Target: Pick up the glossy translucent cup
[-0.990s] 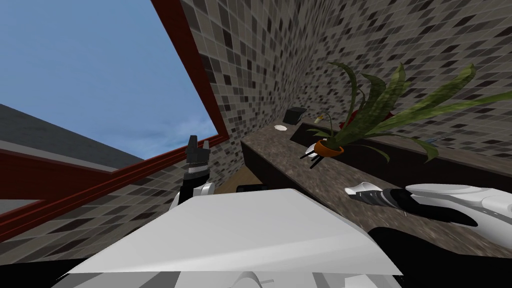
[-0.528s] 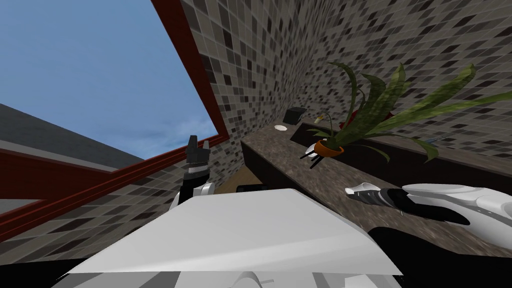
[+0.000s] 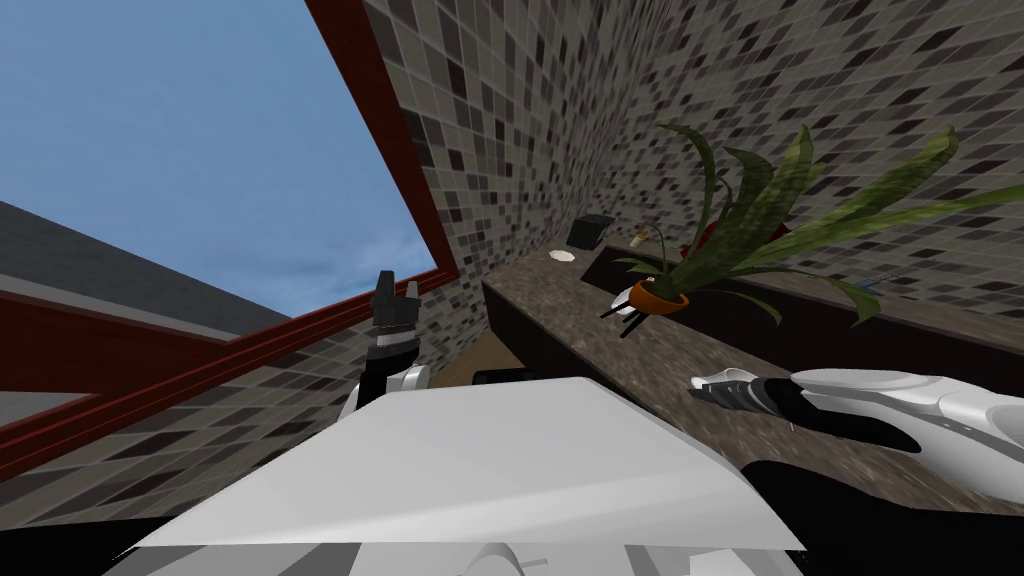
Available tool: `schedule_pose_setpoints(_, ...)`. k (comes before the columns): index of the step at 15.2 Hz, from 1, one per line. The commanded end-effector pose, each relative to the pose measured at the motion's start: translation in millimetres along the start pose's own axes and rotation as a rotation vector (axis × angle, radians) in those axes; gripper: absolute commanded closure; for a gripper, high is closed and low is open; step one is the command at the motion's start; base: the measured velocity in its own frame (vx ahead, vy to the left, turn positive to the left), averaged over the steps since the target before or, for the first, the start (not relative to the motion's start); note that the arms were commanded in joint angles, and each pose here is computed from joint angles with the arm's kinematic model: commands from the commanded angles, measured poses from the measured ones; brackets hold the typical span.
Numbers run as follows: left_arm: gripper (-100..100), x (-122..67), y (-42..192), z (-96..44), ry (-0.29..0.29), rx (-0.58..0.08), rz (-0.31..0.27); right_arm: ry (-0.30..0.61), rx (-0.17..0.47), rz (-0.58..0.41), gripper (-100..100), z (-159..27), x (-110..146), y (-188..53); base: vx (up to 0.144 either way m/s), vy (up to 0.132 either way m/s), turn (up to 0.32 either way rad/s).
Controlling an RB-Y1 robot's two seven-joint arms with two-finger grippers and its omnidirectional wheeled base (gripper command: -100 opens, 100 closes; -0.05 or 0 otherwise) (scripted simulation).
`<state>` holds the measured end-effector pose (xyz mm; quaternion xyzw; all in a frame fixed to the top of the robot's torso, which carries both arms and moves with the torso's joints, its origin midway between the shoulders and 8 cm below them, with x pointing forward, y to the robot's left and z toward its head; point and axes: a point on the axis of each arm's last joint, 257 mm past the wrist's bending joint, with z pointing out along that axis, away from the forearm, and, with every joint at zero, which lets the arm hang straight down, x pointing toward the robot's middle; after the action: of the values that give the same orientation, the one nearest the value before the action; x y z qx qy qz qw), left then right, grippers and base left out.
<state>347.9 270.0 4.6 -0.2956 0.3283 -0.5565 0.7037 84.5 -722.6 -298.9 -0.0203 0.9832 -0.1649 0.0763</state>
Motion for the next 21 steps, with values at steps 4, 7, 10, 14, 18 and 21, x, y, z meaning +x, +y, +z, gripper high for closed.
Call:
schedule_pose_setpoints(4, 0, 0.0, 0.0, 0.0, 0.000, 0.000, 0.000, 0.002, 0.001, 0.001, 100, 0.7, 0.1, -0.1, 0.000, 0.000, 0.000)
schedule_pose_setpoints(7, 0, 0.0, 0.0, 0.0, 0.000, 0.000, 0.000, 0.000, 0.020, 0.001, 100, -0.2, -0.4, -7.7, -0.001, -0.002, 0.005)
schedule_pose_setpoints(10, 0, 0.0, 0.0, 0.0, 0.000, 0.000, 0.000, 0.011, -0.002, 0.000, 100, -0.8, 5.1, -4.1, 0.005, 0.002, -0.017)
schedule_pose_setpoints(14, 0, 0.0, 0.0, 0.0, 0.000, 0.000, 0.000, 0.020, -0.003, 0.000, 100, -0.7, 10.0, -3.8, 0.002, 0.003, -0.008)
schedule_pose_setpoints(18, 0, 0.0, 0.0, 0.0, 0.000, 0.000, 0.000, 0.008, -0.005, 0.001, 100, -3.3, 3.5, -10.3, 0.003, 0.003, -0.010)
schedule_pose_setpoints(21, 0, 0.0, 0.0, 0.0, 0.000, 0.000, 0.000, 0.004, -0.010, 0.002, 100, -6.9, 1.5, -18.4, 0.005, 0.006, -0.019)
